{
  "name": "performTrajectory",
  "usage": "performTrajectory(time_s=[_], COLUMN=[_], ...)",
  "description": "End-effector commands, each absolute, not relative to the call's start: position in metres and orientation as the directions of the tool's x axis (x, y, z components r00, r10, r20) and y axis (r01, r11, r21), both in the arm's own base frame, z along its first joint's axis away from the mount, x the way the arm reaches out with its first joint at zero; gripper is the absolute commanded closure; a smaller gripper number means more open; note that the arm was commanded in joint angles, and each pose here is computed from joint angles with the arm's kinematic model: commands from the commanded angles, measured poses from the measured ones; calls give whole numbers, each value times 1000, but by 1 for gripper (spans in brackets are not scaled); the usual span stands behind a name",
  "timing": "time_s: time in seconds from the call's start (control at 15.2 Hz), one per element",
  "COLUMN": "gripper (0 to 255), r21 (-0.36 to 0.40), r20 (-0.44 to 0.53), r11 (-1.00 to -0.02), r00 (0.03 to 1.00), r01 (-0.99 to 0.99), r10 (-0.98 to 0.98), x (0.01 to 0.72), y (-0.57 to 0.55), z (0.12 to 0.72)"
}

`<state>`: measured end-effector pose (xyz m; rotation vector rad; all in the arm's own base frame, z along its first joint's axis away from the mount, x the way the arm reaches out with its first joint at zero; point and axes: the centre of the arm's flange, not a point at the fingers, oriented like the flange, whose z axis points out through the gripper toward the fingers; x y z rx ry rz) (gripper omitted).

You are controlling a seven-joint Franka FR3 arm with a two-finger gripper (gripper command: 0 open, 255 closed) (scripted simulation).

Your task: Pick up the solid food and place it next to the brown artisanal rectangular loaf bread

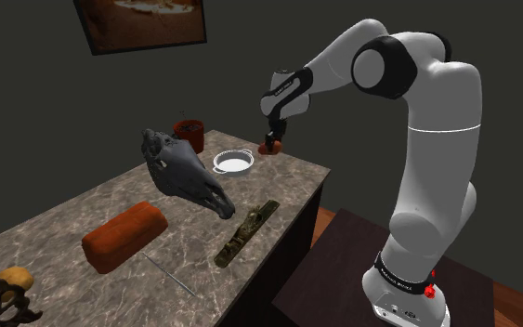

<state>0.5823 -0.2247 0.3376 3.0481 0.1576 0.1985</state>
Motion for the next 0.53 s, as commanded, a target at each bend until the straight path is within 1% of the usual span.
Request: performTrajectory(time_s=[0.0,0.46], gripper=[255,255], r21=[89,89], r20=[125,125], r11=[-991,-991], r00=[986,986], r01=[97,97], r10=[108,108], x=[581,571], y=[-211,-119], z=[341,341])
